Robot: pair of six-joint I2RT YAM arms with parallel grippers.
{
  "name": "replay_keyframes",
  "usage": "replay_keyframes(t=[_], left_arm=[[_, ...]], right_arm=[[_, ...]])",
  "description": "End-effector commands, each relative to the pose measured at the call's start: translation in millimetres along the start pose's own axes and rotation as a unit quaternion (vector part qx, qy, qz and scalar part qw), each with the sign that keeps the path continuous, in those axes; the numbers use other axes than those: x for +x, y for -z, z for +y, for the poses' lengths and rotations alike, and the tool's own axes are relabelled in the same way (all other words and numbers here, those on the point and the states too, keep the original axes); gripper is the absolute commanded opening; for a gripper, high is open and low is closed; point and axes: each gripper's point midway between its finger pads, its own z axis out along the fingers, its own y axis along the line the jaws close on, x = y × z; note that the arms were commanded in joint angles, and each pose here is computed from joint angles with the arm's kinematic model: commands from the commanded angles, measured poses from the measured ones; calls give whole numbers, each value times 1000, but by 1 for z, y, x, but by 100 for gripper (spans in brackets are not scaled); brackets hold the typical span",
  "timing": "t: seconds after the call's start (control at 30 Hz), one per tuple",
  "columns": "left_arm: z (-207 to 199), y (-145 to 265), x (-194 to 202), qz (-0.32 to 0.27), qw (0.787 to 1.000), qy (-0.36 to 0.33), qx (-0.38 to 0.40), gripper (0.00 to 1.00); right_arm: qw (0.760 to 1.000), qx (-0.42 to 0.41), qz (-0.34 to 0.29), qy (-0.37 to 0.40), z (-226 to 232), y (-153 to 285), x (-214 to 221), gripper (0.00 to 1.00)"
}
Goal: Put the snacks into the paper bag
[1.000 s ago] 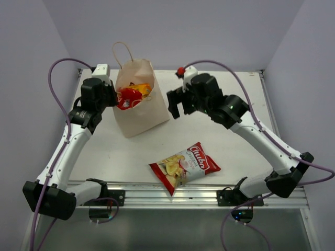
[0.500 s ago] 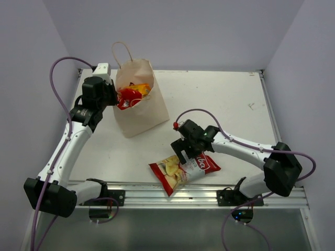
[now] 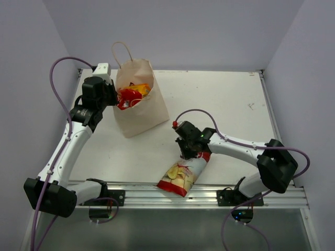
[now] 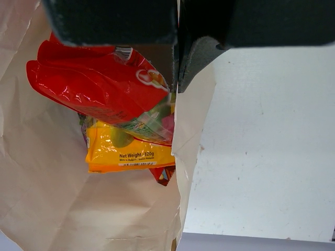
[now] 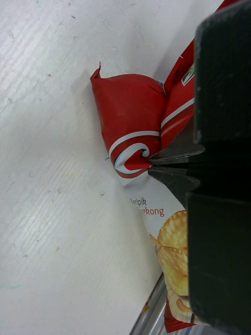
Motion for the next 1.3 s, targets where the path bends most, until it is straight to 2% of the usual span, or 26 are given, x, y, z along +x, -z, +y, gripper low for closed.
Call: replay_keyframes(t=[0.0,0.23,0.4,0.57,0.6,0.63,0.67,0.7,0.73,0.8,0.83,0.9,0.93,1.0,1.07,1.13,1.2,1.23,1.27], left_arm=[[-12,5,-18,-31,999,-5,28,0],[-16,4,-21,-36,999,-2,34,0],[-17,6,-24,-41,998,-1,38,0],[-17,8,-26,-44,998,0,38,0],[-17,7,-25,-44,998,-1,38,0],[-17,8,-27,-45,998,-1,38,0],[-17,9,-27,-46,998,0,38,0],[-17,9,-28,-46,998,0,36,0],[-17,11,-29,-48,998,-1,37,0],[-16,11,-31,-50,998,-1,34,0],[-16,12,-32,-51,998,-1,34,0],[-17,13,-33,-53,998,0,35,0],[-17,14,-34,-53,998,1,35,0],[-18,15,-35,-54,998,2,39,0],[-18,15,-34,-52,998,3,40,0],[-20,15,-33,-52,998,4,44,0],[-21,17,-33,-51,997,6,49,0],[-22,18,-33,-52,997,6,50,0],[-23,19,-34,-52,997,6,52,0]], right_arm=[[996,62,63,21,-25,20,29,0],[993,104,-48,38,-21,96,-61,0],[986,129,-103,40,-21,128,-102,0],[957,196,-210,39,-28,179,-183,0],[953,213,-211,53,-28,176,-198,0],[942,214,-255,44,-24,204,-228,0],[934,227,-272,44,-25,214,-244,0],[926,260,-265,65,-29,205,-261,0],[909,264,-319,48,-29,245,-288,0],[883,310,-344,70,-38,269,-314,0],[864,322,-383,57,-39,286,-336,0],[847,340,-406,42,-52,303,-345,0],[831,351,-431,27,-56,317,-351,0],[811,384,-439,39,-62,332,-356,0],[788,395,-471,30,-63,352,-366,0],[766,385,-514,12,-58,365,-381,0],[754,390,-529,14,-55,370,-392,0],[733,383,-562,-10,-53,391,-398,0],[729,383,-567,-8,-50,384,-406,0]])
